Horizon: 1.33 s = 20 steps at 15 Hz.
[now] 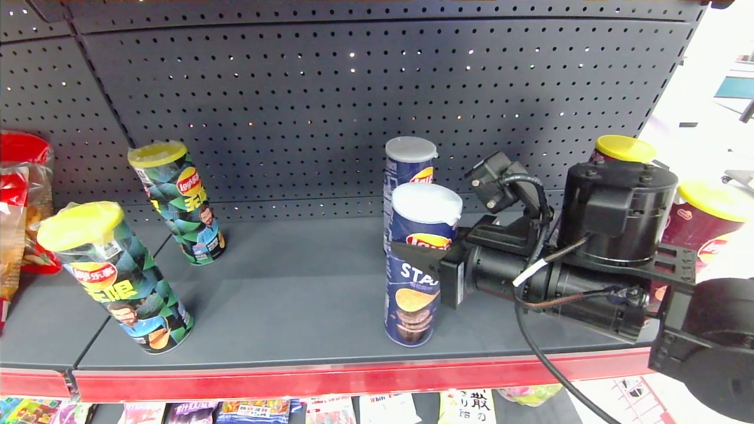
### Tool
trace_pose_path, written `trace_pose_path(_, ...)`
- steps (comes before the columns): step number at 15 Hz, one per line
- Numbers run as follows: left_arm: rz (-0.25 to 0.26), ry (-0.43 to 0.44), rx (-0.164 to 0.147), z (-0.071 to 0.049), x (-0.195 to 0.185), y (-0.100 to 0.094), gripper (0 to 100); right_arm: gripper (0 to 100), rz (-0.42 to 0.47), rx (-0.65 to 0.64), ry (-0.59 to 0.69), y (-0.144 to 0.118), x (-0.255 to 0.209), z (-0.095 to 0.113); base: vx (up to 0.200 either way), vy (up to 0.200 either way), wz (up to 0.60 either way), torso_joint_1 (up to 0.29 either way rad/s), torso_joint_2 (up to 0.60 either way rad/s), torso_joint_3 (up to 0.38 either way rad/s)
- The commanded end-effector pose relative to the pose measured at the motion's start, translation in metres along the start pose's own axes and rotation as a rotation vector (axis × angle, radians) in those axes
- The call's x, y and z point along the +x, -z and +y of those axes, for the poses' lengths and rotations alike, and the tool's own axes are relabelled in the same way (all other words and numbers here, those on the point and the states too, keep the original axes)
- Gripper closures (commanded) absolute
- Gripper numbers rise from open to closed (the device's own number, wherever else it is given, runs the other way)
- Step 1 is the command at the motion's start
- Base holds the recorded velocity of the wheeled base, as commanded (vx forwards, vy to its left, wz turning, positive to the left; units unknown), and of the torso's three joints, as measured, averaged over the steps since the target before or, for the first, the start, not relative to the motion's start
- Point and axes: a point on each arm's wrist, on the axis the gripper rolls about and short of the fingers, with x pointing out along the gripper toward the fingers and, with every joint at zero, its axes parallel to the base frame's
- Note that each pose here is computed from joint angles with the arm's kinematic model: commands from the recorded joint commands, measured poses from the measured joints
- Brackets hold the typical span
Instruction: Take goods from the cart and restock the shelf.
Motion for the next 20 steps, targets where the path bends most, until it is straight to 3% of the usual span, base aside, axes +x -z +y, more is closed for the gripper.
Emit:
trace_pose_path(1,-0.001,-0.001,-0.001,0.000,0.000,0.000,0,100,0.001,-0.001,0.003,0.000,0.000,0.002,0.000,0.000,0.00,0.000,0.00,0.000)
trace_pose_path(8,-0.001,-0.002,0.001,0.000,0.000,0.000,0,100,0.027,0.007,0.009,0.008,0.006,0.013,0.000,0.000,0.00,0.000,0.00,0.000)
trace_pose_path(12,-0.001,-0.011,0.001,0.000,0.000,0.000,0,100,-0.019,-0.005,0.015,0.016,0.012,0.013,0.000,0.000,0.00,0.000,0.00,0.000)
trace_pose_path(20,-0.001,-0.009,0.000,0.000,0.000,0.000,0,100,-0.025,-0.011,0.025,0.014,0.005,0.019,0.000,0.000,0.00,0.000,0.00,0.000)
